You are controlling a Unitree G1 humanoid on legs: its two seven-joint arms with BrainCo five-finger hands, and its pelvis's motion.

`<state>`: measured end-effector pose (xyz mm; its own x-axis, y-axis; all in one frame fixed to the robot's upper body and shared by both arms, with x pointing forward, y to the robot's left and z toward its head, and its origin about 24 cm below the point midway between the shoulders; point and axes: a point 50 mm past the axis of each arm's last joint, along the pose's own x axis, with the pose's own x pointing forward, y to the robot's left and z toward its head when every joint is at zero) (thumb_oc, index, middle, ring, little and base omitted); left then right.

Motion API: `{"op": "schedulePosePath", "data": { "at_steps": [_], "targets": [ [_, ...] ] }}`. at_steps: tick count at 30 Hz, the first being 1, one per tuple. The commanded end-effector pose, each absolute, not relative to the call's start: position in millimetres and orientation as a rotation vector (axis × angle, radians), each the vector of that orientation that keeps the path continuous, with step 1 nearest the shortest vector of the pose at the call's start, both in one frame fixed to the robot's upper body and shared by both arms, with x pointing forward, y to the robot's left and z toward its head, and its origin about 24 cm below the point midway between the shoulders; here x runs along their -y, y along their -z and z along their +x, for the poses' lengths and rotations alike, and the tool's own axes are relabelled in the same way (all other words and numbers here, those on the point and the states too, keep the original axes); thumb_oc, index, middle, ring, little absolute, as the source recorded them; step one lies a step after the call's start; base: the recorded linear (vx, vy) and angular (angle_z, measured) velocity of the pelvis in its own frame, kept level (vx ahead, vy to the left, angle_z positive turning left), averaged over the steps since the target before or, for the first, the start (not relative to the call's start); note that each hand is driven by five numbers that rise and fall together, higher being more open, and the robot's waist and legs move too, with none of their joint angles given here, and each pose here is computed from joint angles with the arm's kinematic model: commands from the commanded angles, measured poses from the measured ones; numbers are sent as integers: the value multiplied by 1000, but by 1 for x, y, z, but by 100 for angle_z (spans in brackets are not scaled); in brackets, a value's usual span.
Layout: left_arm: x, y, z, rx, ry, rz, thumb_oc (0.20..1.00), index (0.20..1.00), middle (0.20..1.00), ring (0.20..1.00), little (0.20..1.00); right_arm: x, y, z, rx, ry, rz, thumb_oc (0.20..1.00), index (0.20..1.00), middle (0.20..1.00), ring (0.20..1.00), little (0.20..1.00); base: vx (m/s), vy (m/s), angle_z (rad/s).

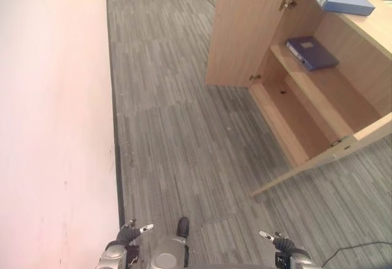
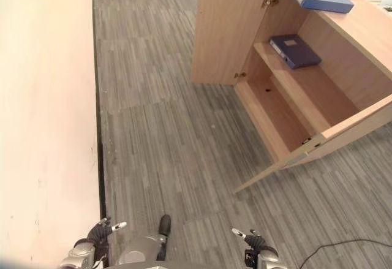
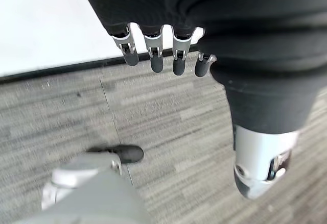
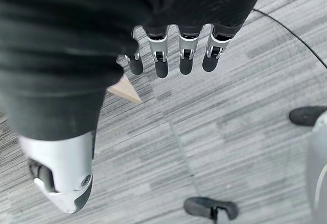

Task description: Put the empty folder in the office cabinet

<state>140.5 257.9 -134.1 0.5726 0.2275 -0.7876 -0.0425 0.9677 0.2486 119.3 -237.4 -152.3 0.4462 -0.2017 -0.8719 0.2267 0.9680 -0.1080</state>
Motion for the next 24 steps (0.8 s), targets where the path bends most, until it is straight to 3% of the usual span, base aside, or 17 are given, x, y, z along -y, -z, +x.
{"op": "schedulePosePath", "data": {
  "at_steps": [1,7,8,12,18,24],
  "targets": [
    [-258,116,173,-812,-148,230,1000,1000,1000,1000,1000,270,138,131,-986,422,41,1000,1000,1000,1000,1000,159,367,-53],
    [-255,113,178,-784,-143,214,1000,1000,1000,1000,1000,277,147,98,-1091,507,29,1000,1000,1000,1000,1000,218,161,-93],
    [-252,114,174,-787,-124,206,1000,1000,1000,1000,1000,288,151,69,-1184,589,22,1000,1000,1000,1000,1000,222,25,-139],
    [-241,121,165,-814,-76,189,1000,1000,1000,1000,1000,295,152,39,-1239,688,82,1000,1000,1000,1000,1000,210,-82,-89],
    [-227,127,161,-826,-100,93,1000,1000,1000,1000,1000,312,143,53,-1171,714,56,1000,1000,1000,1000,1000,37,-66,-83],
    [-222,131,156,-834,-137,55,1000,1000,1000,1000,1000,312,140,68,-1103,691,64,1000,1000,1000,1000,1000,138,199,-95]
  ]
}}
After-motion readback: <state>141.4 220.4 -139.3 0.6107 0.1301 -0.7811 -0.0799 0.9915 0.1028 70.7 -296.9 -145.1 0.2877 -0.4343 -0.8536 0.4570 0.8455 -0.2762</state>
